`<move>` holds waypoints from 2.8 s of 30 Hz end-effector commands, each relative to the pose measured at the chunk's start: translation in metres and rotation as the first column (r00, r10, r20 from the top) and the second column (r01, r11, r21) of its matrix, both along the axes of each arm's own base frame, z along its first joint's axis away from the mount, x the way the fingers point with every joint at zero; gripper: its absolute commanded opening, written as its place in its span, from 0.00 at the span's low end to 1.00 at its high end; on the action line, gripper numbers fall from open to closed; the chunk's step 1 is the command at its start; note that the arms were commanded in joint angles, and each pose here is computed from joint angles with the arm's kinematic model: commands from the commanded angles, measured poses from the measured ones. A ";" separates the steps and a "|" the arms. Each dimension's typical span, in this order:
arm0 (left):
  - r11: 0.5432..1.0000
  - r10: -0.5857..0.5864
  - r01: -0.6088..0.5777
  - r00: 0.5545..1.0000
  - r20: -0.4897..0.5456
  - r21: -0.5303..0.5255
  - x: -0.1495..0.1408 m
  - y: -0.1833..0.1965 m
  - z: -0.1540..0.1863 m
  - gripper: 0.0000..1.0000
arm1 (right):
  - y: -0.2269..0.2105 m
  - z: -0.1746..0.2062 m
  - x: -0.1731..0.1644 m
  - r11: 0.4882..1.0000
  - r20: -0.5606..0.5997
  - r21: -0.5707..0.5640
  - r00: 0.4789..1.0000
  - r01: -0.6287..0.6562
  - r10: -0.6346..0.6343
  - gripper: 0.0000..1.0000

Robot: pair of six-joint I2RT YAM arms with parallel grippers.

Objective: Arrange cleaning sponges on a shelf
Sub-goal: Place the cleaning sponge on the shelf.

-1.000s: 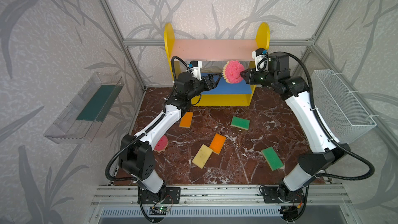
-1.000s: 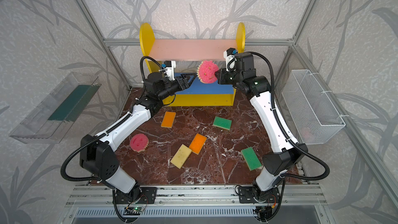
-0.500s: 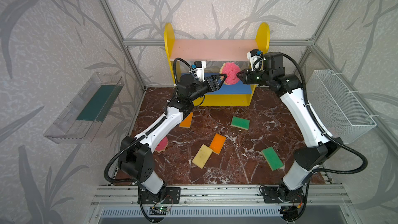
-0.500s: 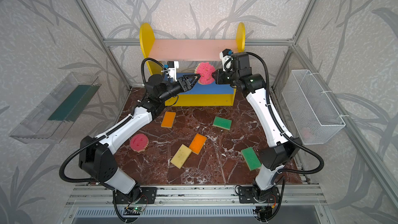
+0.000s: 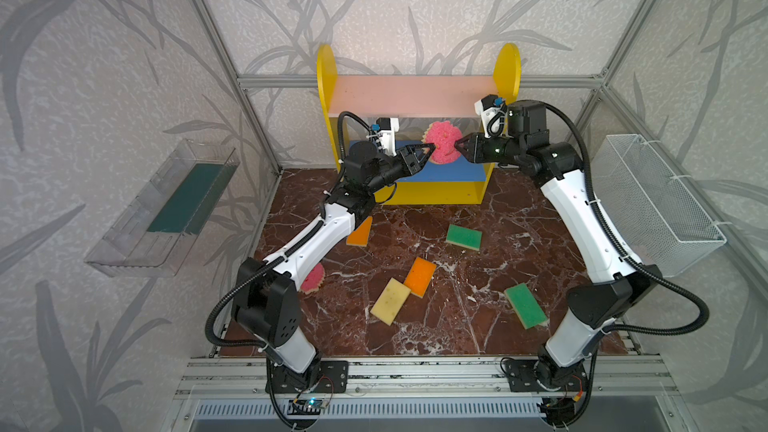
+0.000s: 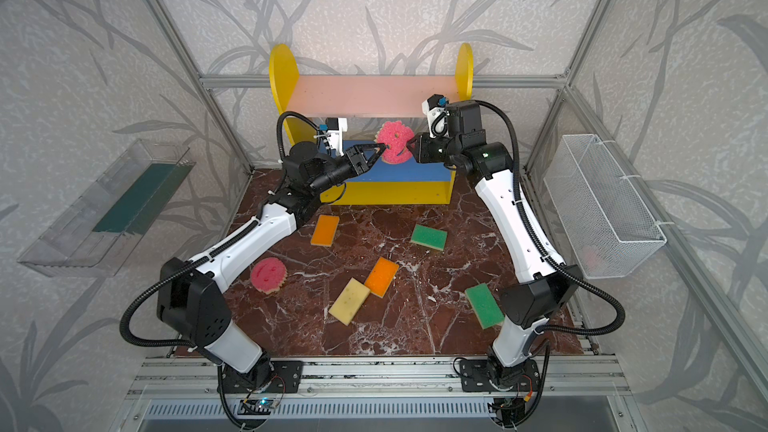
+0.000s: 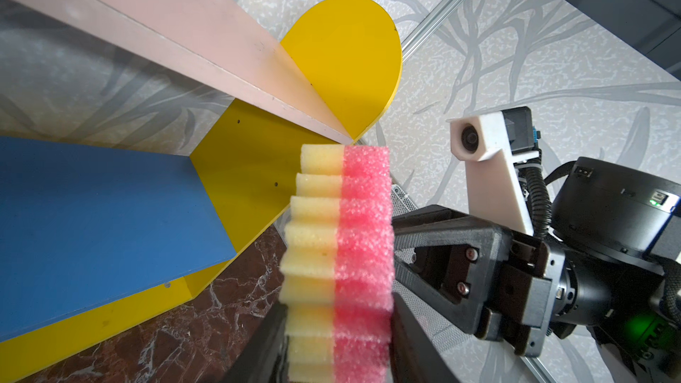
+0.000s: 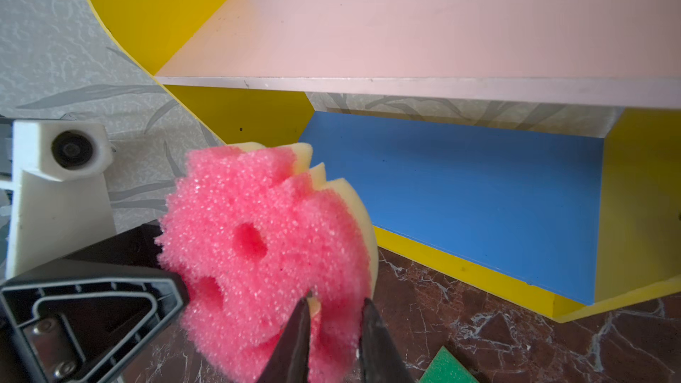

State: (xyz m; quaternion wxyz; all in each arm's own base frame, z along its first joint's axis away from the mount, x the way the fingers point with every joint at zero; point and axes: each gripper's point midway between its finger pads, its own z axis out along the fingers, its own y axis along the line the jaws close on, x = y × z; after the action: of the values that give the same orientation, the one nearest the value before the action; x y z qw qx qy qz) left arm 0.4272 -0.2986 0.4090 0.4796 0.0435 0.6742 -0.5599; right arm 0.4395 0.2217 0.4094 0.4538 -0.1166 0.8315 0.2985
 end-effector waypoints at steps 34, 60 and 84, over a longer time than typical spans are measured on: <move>0.986 0.104 -0.096 0.993 0.048 -0.136 0.068 0.017 0.067 0.39 | -0.056 -0.044 -0.103 0.986 -0.031 0.130 0.994 0.105 -0.102 0.77; 0.959 0.208 -0.198 0.978 0.030 -0.205 0.129 -0.060 0.069 0.38 | -0.061 -0.130 -0.154 0.990 -0.175 0.115 0.983 0.080 -0.059 0.76; 0.932 0.293 -0.285 0.956 0.002 -0.222 0.146 -0.087 0.041 0.61 | -0.057 -0.170 -0.165 0.994 -0.240 0.095 0.970 0.061 -0.036 0.76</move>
State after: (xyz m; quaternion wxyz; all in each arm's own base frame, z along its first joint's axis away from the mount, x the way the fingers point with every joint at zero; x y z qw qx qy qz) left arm 0.5606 -0.3858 0.4703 0.5715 -0.0853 0.5836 -0.5705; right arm 0.2772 0.1610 0.2349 0.3548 -0.0245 0.8735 0.3323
